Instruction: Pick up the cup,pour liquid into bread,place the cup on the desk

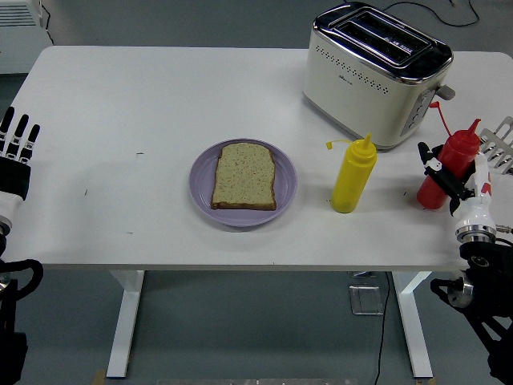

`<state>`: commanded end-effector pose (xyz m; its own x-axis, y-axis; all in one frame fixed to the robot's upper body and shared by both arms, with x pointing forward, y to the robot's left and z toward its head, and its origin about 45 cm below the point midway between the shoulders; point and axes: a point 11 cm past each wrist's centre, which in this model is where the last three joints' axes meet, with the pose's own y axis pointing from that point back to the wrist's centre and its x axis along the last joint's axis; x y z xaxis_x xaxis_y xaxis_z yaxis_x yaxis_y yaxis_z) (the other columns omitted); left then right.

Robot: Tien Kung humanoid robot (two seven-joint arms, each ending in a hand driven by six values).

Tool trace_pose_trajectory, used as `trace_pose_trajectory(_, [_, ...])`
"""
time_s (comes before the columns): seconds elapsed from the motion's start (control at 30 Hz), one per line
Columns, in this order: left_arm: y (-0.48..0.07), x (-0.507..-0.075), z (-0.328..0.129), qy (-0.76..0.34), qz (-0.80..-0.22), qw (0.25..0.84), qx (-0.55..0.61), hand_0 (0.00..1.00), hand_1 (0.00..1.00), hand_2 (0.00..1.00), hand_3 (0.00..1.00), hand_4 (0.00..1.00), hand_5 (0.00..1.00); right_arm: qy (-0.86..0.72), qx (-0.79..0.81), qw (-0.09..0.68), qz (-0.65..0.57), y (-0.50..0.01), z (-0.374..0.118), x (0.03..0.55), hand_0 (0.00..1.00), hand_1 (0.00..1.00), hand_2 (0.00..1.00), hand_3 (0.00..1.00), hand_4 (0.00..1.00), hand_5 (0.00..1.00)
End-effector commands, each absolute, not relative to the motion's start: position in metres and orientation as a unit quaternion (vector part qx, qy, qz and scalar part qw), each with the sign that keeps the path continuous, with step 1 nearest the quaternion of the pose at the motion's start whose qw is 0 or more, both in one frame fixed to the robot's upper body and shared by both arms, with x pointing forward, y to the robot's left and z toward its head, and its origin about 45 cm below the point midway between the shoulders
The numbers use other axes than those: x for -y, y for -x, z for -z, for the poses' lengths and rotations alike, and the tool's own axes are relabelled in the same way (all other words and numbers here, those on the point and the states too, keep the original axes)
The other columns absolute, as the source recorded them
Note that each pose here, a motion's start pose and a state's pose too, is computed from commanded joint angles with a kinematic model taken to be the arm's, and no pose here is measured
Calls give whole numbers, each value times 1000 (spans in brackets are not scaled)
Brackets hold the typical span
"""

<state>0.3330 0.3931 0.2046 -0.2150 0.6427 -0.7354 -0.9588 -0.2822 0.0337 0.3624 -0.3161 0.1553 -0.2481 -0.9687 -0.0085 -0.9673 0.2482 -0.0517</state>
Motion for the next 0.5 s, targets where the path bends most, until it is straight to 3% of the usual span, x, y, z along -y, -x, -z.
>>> trace_pose_trajectory(0.47, [-333, -393, -205, 314, -737, 542, -253, 788, 738, 736, 696, 546, 998, 616, -786, 50, 12, -365, -173, 316, 76, 51, 198, 267, 832, 268])
trace_pose_trajectory(0.5, [-333, -393, -205, 314, -737, 543, -253, 788, 738, 736, 696, 546, 998, 617, -785, 52, 14, -365, -175, 316, 67, 47, 188, 266, 822, 323])
